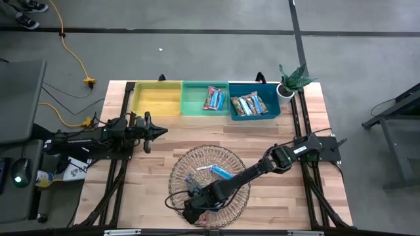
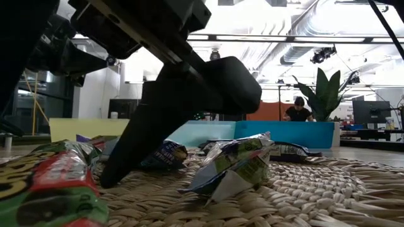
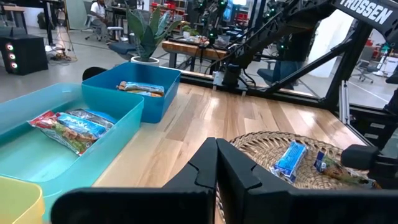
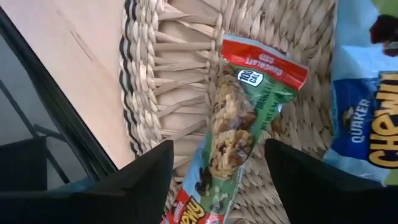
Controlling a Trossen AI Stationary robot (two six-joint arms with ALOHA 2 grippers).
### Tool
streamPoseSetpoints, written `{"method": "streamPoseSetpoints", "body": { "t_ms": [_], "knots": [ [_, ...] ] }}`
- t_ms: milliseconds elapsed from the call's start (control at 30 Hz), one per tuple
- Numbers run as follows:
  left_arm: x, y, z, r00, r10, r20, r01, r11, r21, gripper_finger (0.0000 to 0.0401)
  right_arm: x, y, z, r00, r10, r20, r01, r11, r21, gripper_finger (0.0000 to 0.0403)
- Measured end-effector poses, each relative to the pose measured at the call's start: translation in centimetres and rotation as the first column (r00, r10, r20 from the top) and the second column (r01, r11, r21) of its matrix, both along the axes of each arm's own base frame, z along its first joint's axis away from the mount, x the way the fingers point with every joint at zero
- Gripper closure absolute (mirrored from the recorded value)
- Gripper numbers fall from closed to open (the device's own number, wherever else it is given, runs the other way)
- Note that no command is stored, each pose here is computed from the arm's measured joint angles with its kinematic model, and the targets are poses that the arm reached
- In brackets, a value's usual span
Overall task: Pick and place Granola Bars by type
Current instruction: Put the red granola bar into the light green bin
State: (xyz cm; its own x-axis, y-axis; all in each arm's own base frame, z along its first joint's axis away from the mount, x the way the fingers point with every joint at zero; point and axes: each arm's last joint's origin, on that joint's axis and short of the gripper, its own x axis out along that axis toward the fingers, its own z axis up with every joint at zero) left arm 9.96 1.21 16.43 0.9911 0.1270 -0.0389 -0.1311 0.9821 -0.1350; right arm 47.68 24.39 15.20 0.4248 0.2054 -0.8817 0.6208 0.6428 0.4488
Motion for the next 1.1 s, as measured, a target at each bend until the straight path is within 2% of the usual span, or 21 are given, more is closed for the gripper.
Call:
{"method": "streamPoseSetpoints", "body": {
  "t_ms": [300, 833, 1100],
  "knots": [
    [0.0, 0.0, 0.0, 1.0, 0.0, 0.0, 0.0, 1.0, 0.0, 0.0401, 0.18, 0.03, -0.51, 1.0, 0.016, -0.004, -0.016, 1.0, 0.011, 0.0223],
    [0.0, 0.0, 0.0, 1.0, -0.001, 0.0, 0.001, 1.0, 0.0, 0.0401, 0.23, 0.06, -0.6, 1.0, 0.026, -0.001, -0.026, 1.0, 0.007, 0.0315],
    [0.0, 0.0, 0.0, 1.0, -0.001, 0.0, 0.001, 1.0, 0.0, 0.0401, 0.54, 0.33, -0.42, 0.998, 0.058, 0.033, -0.059, 0.997, 0.042, 0.037]
  ]
}}
